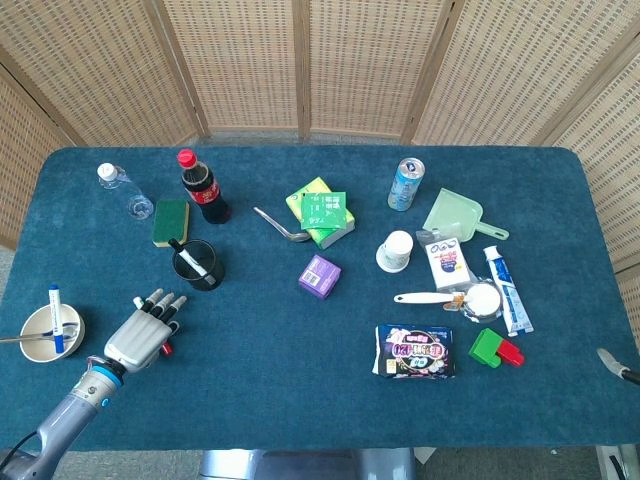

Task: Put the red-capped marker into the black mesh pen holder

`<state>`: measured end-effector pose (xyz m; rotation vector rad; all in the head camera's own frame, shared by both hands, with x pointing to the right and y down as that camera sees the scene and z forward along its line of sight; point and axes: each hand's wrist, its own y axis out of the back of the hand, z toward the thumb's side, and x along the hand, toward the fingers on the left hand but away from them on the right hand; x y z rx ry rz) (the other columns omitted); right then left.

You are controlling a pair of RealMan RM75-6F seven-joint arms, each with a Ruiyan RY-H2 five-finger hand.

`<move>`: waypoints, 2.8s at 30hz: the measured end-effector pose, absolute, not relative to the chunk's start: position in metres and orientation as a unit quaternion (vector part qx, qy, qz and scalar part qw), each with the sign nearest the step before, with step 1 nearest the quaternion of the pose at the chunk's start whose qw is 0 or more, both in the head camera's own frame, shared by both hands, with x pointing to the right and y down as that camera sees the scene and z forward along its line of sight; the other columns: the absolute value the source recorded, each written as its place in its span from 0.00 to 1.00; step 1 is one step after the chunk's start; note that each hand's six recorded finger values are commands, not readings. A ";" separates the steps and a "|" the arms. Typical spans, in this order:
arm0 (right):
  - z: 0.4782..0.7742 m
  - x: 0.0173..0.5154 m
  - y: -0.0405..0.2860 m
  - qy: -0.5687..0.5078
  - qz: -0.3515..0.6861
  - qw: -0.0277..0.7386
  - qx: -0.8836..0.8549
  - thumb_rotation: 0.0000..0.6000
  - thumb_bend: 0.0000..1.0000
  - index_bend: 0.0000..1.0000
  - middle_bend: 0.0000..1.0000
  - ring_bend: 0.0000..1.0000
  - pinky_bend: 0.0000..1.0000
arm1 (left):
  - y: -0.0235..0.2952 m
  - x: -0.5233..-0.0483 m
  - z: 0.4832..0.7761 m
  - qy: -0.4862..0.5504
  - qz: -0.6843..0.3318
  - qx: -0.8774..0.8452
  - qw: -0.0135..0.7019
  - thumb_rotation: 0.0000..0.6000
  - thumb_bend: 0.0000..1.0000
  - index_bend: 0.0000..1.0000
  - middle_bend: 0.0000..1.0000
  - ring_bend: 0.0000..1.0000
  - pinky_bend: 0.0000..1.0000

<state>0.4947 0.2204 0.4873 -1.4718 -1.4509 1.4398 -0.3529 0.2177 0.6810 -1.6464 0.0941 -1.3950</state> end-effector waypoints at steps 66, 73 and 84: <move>0.492 0.494 0.221 -0.542 0.550 0.303 -0.558 1.00 0.00 0.00 0.00 0.00 0.15 | 0.094 -0.350 0.529 0.372 -0.414 -0.749 0.361 1.00 0.41 0.57 0.00 0.00 0.01; 0.493 0.493 0.221 -0.541 0.551 0.304 -0.559 1.00 0.00 0.00 0.00 0.00 0.15 | 0.094 -0.361 0.543 0.381 -0.424 -0.749 0.337 1.00 0.41 0.57 0.00 0.00 0.02; 0.494 0.493 0.221 -0.540 0.552 0.303 -0.558 1.00 0.00 0.00 0.00 0.00 0.14 | 0.091 -0.364 0.576 0.386 -0.435 -0.761 0.289 1.00 0.41 0.56 0.00 0.00 0.02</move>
